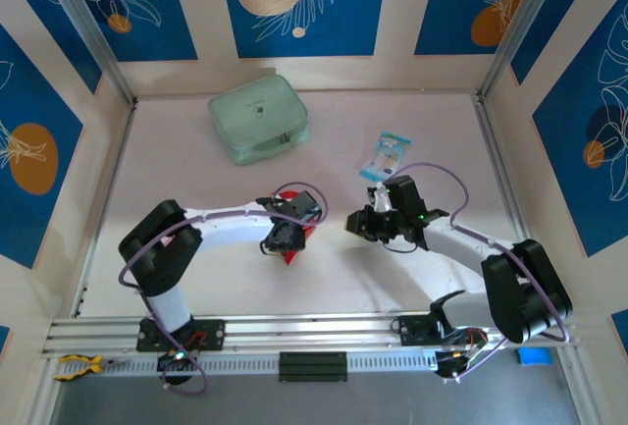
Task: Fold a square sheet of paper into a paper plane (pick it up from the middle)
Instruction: Move the paper plane to the center of the table.
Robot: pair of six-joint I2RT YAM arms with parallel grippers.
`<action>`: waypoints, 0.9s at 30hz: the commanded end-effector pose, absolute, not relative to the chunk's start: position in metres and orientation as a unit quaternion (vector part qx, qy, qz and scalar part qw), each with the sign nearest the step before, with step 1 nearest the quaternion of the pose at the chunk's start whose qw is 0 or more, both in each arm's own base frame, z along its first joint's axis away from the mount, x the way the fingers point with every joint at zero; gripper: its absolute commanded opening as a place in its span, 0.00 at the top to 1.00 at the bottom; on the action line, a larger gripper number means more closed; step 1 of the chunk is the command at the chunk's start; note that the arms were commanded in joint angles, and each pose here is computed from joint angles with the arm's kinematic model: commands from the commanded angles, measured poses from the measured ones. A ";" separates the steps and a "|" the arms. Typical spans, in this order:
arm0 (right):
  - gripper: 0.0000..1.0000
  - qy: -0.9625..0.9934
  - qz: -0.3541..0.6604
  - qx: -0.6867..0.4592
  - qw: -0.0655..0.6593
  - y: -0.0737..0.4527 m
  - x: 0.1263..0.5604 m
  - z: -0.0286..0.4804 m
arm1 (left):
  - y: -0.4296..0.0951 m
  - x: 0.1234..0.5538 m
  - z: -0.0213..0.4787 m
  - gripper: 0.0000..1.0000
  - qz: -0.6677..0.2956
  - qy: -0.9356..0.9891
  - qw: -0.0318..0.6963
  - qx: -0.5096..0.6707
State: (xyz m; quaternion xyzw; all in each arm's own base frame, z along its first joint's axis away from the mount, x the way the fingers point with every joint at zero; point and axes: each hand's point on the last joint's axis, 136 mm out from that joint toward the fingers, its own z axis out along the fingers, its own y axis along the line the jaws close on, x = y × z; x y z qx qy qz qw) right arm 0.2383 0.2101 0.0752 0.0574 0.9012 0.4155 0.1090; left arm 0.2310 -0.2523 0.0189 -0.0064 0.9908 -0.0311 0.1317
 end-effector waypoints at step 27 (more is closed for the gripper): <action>0.78 0.903 0.404 0.061 0.134 0.189 0.234 0.098 | -0.253 0.235 0.071 0.56 -0.056 0.982 0.178 -0.038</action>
